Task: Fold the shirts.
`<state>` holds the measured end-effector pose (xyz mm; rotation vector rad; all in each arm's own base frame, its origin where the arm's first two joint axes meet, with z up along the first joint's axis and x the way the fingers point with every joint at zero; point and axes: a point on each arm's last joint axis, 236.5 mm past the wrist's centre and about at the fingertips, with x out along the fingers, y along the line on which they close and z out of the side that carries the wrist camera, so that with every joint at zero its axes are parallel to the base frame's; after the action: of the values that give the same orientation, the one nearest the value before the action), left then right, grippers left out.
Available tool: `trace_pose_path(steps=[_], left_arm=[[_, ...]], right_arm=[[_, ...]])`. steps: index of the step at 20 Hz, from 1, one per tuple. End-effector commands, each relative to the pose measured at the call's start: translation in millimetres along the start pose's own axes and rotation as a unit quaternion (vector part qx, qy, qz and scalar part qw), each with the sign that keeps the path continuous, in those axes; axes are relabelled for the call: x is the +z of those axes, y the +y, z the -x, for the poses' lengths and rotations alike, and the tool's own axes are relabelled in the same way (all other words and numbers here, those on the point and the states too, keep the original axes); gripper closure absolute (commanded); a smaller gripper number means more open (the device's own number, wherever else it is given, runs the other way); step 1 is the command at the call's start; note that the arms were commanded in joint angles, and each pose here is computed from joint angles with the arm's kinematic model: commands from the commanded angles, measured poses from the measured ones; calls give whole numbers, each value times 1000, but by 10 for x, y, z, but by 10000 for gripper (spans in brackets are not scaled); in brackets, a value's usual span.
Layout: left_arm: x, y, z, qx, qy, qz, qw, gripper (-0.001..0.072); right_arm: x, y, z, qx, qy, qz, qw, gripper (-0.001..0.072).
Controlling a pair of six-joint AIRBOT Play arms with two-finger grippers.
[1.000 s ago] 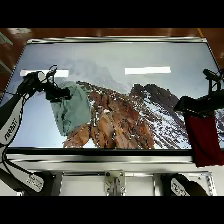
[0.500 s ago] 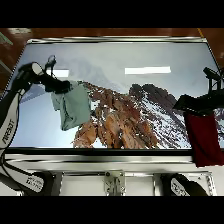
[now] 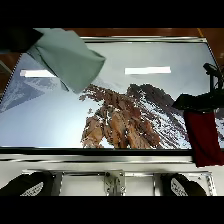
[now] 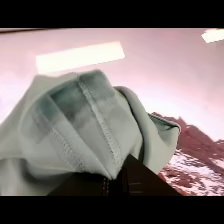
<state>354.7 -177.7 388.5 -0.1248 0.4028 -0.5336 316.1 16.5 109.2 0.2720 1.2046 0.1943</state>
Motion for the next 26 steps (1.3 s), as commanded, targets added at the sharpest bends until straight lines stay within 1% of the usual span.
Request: trace_pose_path(steps=[1, 4, 6, 8, 11, 14, 15, 17, 18, 20, 22, 24, 26], left_arm=[[114, -596, 418, -67, -36, 0, 997, 669], [-351, -855, -145, -100, 38, 10, 994, 669], [-884, -1124, -688, -125, 97, 6, 987, 669], [-1559, -1349, -1154, -136, 165, 3, 977, 669], [-2765, -1627, -1682, -136, 283, 31, 949, 669], [-3607, -1765, -1995, -135, 366, 70, 918, 668], [-3699, -1724, -2063, -131, 379, 86, 912, 631], [-3572, -1461, -2171, -116, 376, 111, 913, -6], [-3443, -1231, -2172, -102, 380, 122, 911, -5], [-3124, -619, -2054, -82, 394, 118, 908, -5], [-2919, 102, -1744, -49, 416, 136, 898, -4], [-3000, 688, -1392, -8, 441, 184, 878, -4], [-3315, 1010, -1109, 23, 460, 241, 855, -4]], right_arm=[[-50, 199, 264, 16, -33, 23, 999, 77], [-256, 191, 459, -7, -29, 41, 999, 77], [-417, 123, 495, -24, -2, 43, 999, 77], [-506, 21, 486, -44, 17, 42, 998, 76], [-591, -27, 333, -41, 34, 33, 998, 76], [-771, -104, -8, -29, 63, 12, 997, 76], [-819, -134, -128, -27, 68, 5, 997, 76], [-831, -184, -330, -23, 59, -7, 998, 76], [-777, -204, -382, -24, 44, -18, 999, 76], [-579, -246, -394, -32, 2, -23, 999, 76], [-507, -326, -396, -41, -12, -29, 999, 76], [-587, -465, -440, -43, 13, -57, 997, 76], [-706, -558, -523, -26, 52, -77, 995, 76]])
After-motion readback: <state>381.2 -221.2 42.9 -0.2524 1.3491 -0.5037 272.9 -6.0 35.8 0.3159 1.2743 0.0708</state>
